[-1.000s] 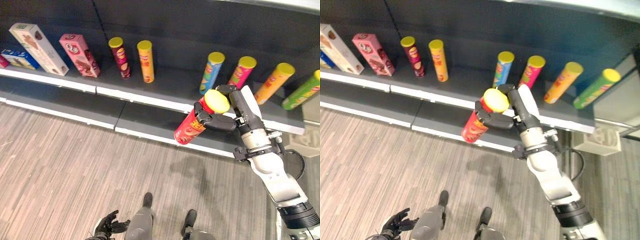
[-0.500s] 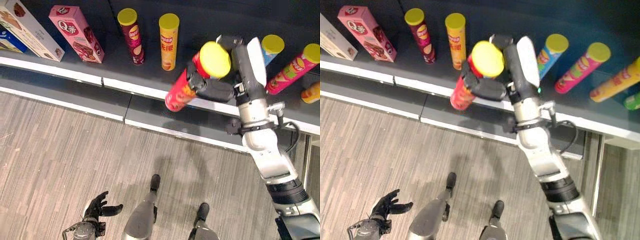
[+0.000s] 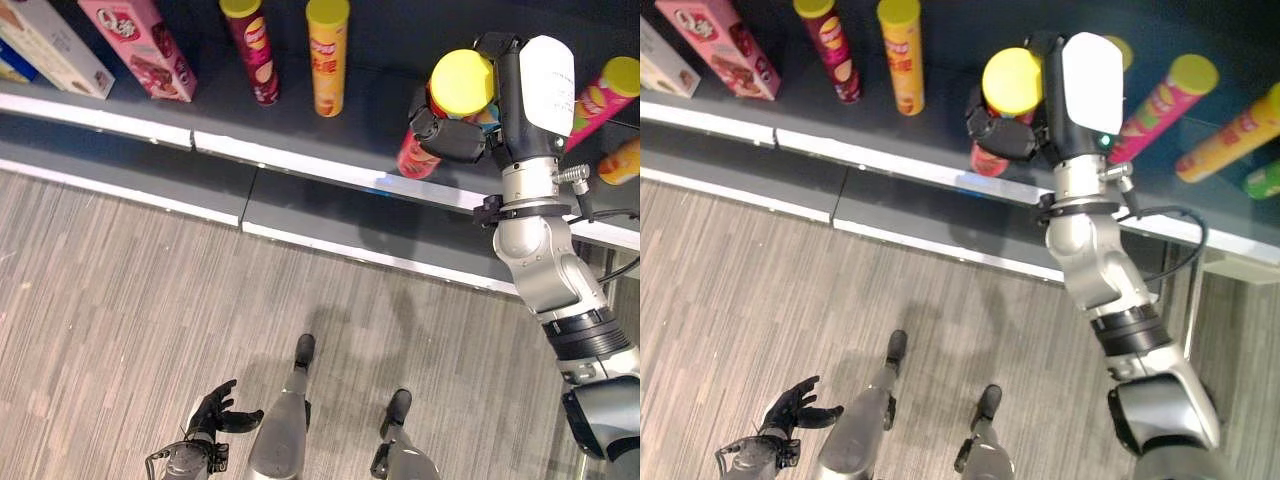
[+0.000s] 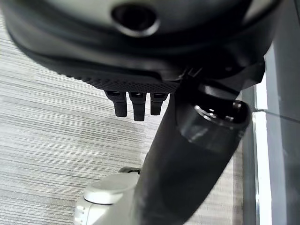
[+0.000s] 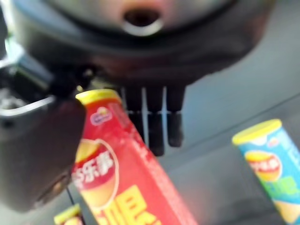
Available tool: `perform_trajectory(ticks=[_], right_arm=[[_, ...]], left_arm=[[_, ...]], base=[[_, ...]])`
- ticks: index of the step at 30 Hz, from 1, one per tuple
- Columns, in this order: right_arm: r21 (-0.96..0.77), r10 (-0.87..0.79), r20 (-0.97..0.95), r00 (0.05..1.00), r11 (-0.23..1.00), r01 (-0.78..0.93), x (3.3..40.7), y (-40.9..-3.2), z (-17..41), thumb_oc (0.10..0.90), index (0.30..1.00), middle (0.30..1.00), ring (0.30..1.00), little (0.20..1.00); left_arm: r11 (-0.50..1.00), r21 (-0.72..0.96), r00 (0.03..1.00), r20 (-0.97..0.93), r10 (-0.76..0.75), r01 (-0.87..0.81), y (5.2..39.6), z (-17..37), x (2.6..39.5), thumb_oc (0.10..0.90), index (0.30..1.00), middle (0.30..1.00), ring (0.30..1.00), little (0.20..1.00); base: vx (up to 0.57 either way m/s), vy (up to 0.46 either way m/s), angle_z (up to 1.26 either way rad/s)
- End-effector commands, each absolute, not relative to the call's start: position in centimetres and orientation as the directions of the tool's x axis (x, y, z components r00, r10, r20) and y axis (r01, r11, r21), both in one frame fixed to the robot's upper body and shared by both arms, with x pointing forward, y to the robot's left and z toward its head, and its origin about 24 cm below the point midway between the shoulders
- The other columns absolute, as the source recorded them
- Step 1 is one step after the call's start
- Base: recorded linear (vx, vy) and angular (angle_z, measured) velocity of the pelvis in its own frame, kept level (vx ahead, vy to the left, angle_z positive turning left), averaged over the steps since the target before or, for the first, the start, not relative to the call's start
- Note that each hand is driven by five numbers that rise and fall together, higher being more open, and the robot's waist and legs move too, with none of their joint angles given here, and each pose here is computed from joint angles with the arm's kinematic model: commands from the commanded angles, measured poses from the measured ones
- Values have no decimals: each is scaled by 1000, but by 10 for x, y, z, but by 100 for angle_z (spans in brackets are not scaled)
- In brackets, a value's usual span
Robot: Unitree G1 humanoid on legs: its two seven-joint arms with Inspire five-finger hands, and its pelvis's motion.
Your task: Put the goods on the table back onto the shelves and tidy them up.
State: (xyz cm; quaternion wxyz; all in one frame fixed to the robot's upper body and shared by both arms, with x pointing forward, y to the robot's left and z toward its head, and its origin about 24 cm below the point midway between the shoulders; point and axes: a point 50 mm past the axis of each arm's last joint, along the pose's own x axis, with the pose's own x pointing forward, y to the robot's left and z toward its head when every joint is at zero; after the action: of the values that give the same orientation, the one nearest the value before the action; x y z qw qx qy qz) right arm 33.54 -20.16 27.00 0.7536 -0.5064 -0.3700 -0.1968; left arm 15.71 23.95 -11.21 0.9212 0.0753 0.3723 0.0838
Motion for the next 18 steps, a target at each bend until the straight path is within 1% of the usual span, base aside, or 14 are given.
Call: perform_trajectory(ticks=[1,3,7,12,14,18], right_arm=[[-355,143,935,325,405,842,309,-188,345,400,300,300,300,300],[-351,138,936,323,391,851,310,-190,348,400,300,300,300,300],[-338,87,941,327,300,892,318,-210,353,400,300,300,300,300],[-321,41,946,321,243,915,321,-225,356,400,300,300,300,300],[-323,22,946,325,197,926,322,-233,356,400,300,300,300,300],[-323,8,945,326,163,932,324,-239,359,400,300,300,300,300]], left_arm=[[954,282,699,-661,272,-104,260,-110,140,800,900,900,900,900],[953,287,703,-657,270,-98,261,-109,141,800,900,900,900,900],[952,294,724,-636,265,-89,262,-105,148,800,900,900,900,900],[955,291,736,-633,239,-59,255,-104,152,800,900,900,900,900],[954,297,745,-625,233,-49,255,-103,154,800,900,900,900,900],[953,301,758,-612,227,-43,255,-100,157,800,900,900,900,900]], base=[[10,0,19],[2,-4,27],[14,-4,19],[11,1,10],[9,-2,6],[9,-2,7]])
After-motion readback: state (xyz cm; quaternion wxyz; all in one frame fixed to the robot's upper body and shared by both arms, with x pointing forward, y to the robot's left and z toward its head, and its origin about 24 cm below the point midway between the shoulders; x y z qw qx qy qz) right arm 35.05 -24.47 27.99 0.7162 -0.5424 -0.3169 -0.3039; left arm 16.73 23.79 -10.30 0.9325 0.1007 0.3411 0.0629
